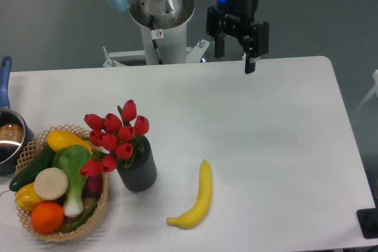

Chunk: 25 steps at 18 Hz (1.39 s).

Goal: Pick up the flowers from the vase
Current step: 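Move the open gripper toward the red tulips in the black vase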

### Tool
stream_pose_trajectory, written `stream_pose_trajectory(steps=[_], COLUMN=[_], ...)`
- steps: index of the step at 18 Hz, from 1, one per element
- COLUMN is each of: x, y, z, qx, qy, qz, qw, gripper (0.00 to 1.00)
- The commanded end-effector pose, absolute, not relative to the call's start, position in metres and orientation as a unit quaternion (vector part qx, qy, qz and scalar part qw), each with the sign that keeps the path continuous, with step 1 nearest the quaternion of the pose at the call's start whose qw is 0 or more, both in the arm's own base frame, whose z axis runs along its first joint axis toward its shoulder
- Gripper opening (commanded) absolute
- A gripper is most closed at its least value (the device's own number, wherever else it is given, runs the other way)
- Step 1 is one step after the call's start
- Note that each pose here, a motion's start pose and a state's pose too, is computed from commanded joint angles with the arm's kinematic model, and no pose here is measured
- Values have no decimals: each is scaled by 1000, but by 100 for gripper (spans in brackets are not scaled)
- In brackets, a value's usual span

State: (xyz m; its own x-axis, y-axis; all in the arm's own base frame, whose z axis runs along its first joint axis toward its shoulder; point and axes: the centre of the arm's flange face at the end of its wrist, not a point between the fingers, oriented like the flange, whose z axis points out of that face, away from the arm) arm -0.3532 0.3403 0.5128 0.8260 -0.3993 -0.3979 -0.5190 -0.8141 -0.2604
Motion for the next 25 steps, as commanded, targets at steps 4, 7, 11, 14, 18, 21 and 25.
stream_pose_trajectory(steps=[4,7,11,14,18,21,25], x=[-347,-338,-336,-333,-327,-322,-312], y=[339,338,340,342,342,341,342], z=[505,496,483,471,464,455,442], qx=[-939,-936,-934,-933,-933,-934,-941], qy=[246,246,247,245,247,247,222], qz=[159,171,156,139,135,125,99], qw=[183,186,207,225,225,224,236], gripper=[100,100,100,100,100,100,100])
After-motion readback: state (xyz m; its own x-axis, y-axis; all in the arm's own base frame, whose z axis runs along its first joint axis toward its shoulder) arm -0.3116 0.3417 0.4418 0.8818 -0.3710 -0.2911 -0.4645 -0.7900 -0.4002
